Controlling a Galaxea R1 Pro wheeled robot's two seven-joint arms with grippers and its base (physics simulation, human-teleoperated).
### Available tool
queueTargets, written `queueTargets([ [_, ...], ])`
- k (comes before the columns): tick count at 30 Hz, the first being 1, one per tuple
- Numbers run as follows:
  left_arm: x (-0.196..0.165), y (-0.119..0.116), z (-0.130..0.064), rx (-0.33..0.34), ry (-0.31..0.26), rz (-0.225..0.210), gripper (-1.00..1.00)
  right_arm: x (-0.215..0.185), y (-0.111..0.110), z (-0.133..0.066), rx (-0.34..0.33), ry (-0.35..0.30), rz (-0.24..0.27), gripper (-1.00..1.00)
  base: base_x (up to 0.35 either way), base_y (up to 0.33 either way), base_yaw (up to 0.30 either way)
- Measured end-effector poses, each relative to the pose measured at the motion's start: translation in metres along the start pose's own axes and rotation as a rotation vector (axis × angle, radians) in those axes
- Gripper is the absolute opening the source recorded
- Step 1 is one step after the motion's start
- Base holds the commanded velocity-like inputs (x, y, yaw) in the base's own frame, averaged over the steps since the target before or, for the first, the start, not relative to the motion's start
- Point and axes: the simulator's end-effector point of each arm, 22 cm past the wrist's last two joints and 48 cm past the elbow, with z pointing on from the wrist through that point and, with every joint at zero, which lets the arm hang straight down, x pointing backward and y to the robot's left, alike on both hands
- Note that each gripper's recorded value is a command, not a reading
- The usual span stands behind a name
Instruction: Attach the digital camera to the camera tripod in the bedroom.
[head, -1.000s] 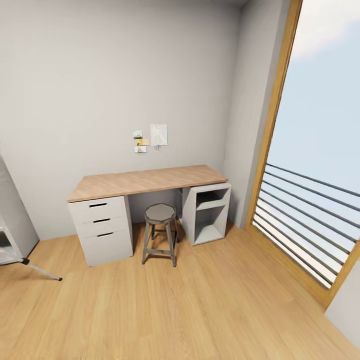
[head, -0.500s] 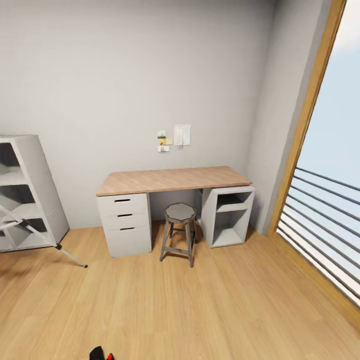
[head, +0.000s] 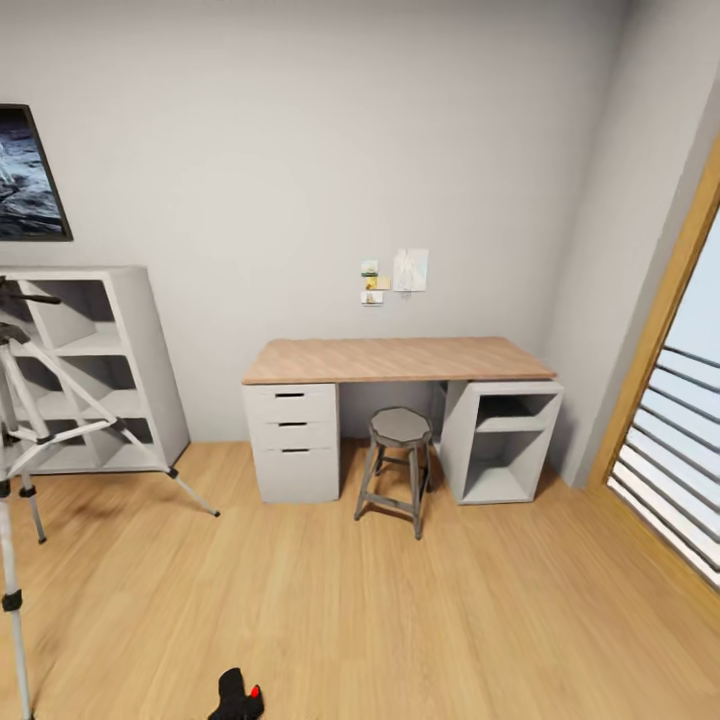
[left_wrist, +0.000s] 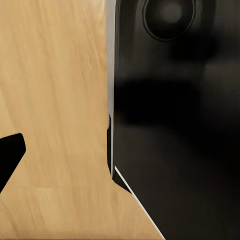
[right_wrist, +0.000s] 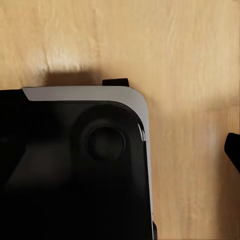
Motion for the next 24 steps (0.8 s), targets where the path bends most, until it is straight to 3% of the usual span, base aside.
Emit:
queueTargets([
  [24, -0.0002, 0.0012, 0.0, -0.002, -0.001, 0.0, 1.0, 0.0, 0.0, -0.0001, 0.0, 0.0, 0.0, 1.0, 0.019, 0.0, 0.285],
])
